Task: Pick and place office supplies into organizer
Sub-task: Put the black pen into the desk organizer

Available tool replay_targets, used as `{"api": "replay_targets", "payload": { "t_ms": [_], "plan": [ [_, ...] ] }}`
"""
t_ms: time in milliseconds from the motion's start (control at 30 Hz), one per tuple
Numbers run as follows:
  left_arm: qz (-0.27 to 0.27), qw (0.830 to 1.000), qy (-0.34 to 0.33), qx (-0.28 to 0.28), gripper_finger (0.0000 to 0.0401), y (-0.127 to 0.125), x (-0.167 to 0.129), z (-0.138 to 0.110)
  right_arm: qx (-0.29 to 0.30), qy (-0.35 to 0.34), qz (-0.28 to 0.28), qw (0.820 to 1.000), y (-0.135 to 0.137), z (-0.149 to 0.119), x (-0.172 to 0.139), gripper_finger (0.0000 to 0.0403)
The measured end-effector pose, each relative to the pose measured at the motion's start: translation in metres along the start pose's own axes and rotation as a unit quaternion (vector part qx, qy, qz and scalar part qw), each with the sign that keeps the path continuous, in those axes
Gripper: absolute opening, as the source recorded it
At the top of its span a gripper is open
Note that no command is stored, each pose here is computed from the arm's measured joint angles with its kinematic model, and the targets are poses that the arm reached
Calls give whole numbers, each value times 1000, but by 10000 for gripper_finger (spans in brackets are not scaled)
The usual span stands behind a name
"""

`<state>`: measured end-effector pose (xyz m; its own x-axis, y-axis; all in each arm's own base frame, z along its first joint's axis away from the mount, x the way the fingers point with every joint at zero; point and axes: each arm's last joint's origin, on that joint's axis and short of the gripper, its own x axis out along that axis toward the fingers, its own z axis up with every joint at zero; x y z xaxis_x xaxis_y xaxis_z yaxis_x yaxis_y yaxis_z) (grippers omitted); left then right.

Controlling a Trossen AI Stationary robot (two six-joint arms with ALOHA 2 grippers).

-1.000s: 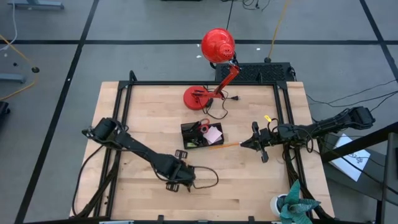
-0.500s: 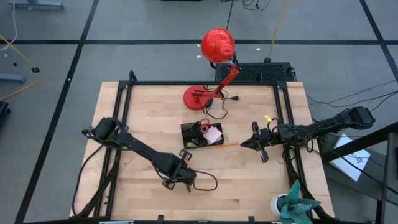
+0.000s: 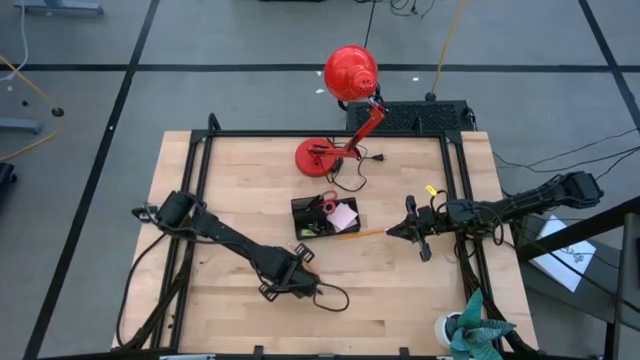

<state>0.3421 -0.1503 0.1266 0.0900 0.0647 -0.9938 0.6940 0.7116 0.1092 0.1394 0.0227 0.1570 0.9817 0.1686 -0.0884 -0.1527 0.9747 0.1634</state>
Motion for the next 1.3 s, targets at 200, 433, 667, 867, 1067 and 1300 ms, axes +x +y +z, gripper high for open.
{"api": "replay_targets", "payload": {
  "t_ms": [200,433,667,867,1067,1300],
  "plan": [
    [-28,999,-10,-29,58,0,6,1,-9,-1,-7,1000,0,0,0,4],
    [-11,997,11,-77,22,-2,0,5,-9,-1,-7,1000,0,0,0,4],
    [90,988,114,-49,13,-5,-39,13,-7,-1,-6,1000,0,0,0,4],
    [202,966,157,-44,20,11,-93,16,-3,-1,-5,1000,0,0,0,4],
    [300,932,202,-27,13,39,-129,6,3,-1,-5,1000,0,0,0,4],
    [315,902,287,74,14,76,-129,-11,3,-1,-5,1000,0,0,0,4]
  ]
}}
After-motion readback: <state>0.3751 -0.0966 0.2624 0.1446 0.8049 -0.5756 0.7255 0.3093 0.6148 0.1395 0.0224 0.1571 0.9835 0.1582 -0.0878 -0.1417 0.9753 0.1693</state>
